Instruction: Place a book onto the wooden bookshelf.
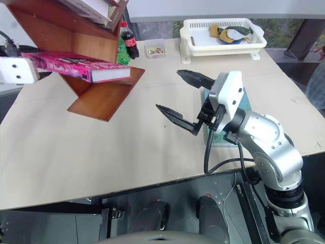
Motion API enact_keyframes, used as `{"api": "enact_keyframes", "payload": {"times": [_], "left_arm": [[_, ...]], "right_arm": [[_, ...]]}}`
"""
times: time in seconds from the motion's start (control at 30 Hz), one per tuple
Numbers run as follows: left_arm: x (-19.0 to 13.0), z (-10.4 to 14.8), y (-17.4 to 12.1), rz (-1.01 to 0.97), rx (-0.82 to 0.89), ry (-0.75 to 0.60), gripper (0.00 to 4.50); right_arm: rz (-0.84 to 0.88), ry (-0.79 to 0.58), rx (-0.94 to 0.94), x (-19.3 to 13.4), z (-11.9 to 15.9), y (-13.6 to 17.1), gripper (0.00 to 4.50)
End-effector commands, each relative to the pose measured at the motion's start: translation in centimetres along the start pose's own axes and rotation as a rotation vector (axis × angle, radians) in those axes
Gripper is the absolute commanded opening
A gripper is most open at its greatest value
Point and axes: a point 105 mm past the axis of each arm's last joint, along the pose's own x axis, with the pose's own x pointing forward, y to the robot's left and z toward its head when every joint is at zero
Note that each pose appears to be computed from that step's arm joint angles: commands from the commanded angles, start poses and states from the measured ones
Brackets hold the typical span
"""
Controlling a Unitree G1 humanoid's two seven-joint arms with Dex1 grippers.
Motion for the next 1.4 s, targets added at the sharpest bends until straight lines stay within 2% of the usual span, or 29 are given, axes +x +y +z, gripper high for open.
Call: {"api": "enact_keyframes", "payload": {"times": [0.03, 0.33, 0.53, 0.67, 0.93, 1.1, 1.33, 1.4], "left_arm": [[-1.4, -0.3, 0.9, 0.070, -0.035, -0.015, 4.45], [-6.4, -0.9, 0.0, 0.137, -0.334, -0.197, 4.45], [-8.2, 0.1, -1.6, 0.130, -0.488, -0.283, 4.45], [-8.2, 1.0, -2.3, 0.149, -0.506, -0.283, 4.45], [-9.1, 1.8, -0.8, 0.239, -0.523, -0.255, 4.45], [-9.1, 2.6, -0.2, 0.248, -0.552, -0.296, 4.45], [-8.5, 5.2, -2.4, 0.137, -0.735, -0.417, 4.45], [-8.3, 6.5, -2.7, 0.128, -0.807, -0.476, 3.94]], "right_arm": [[0.006, -0.023, -0.029, -0.1, 0.6, 0.2, 4.50], [0.026, -0.005, -0.002, -0.5, -0.3, 0.0, 4.50], [0.051, 0.026, 0.015, -0.9, -1.3, -0.3, 4.50], [0.059, 0.038, 0.017, -1.2, -1.6, -0.6, 4.50], [0.072, 0.038, 0.016, -1.1, -1.6, -0.5, 4.50], [0.066, 0.037, 0.018, -1.1, -1.7, -0.4, 4.50], [0.056, 0.063, 0.016, -1.7, -1.9, -0.5, 4.50], [0.052, 0.078, 0.016, -2.0, -2.0, -0.6, 4.50]]}}
